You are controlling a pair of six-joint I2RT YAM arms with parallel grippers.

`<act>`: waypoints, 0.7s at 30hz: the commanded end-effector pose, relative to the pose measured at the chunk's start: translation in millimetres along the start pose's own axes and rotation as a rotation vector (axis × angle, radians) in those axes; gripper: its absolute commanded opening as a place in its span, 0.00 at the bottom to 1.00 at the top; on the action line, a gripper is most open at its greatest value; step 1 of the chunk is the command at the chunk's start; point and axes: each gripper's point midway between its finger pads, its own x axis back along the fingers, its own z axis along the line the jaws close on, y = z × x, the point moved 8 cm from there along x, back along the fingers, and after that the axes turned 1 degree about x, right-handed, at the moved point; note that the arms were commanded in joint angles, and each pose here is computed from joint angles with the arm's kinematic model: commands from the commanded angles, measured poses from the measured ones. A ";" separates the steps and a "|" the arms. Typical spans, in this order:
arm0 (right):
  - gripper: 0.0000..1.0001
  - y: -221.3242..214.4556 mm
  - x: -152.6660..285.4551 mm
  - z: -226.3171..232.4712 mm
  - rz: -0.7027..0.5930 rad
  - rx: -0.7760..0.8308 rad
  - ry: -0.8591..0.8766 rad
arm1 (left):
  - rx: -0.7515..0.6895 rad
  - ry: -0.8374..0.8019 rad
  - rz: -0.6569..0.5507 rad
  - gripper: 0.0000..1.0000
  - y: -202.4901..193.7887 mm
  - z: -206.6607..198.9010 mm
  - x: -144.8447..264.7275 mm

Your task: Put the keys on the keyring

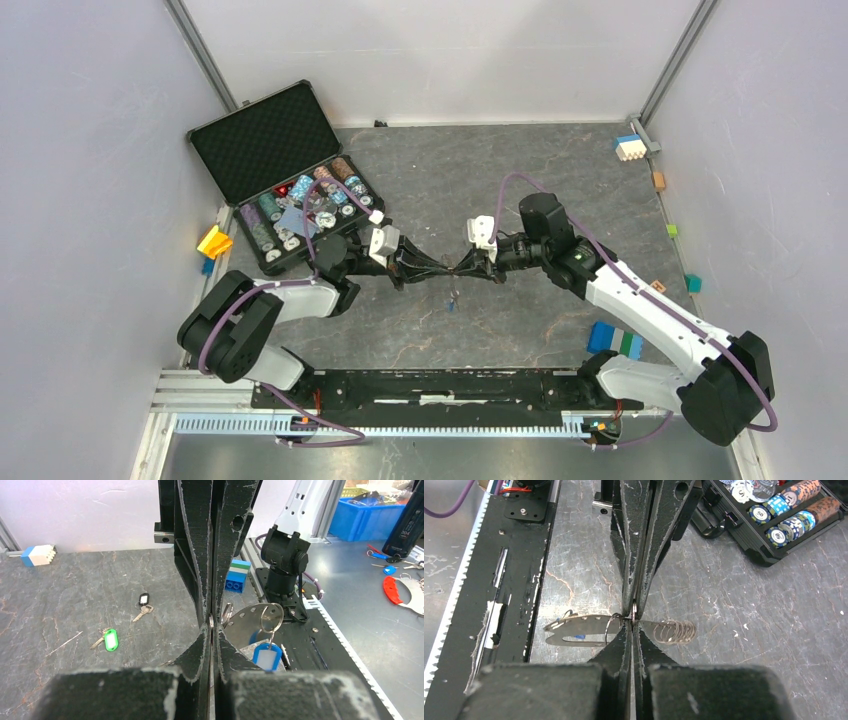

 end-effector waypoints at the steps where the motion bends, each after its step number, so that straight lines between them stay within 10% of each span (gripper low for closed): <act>1: 0.00 9.1 3.2 -12.5 0.007 0.038 -0.079 | -0.043 -0.012 -0.007 0.02 5.5 0.4 -1.1; 11: 0.00 10.8 8.2 -11.3 0.109 0.108 -0.122 | -0.067 -0.007 0.107 0.11 -8.8 7.8 1.8; 21: 0.00 13.4 4.6 -12.3 0.191 0.124 -0.120 | -0.115 0.060 0.159 0.40 -1.3 20.5 0.7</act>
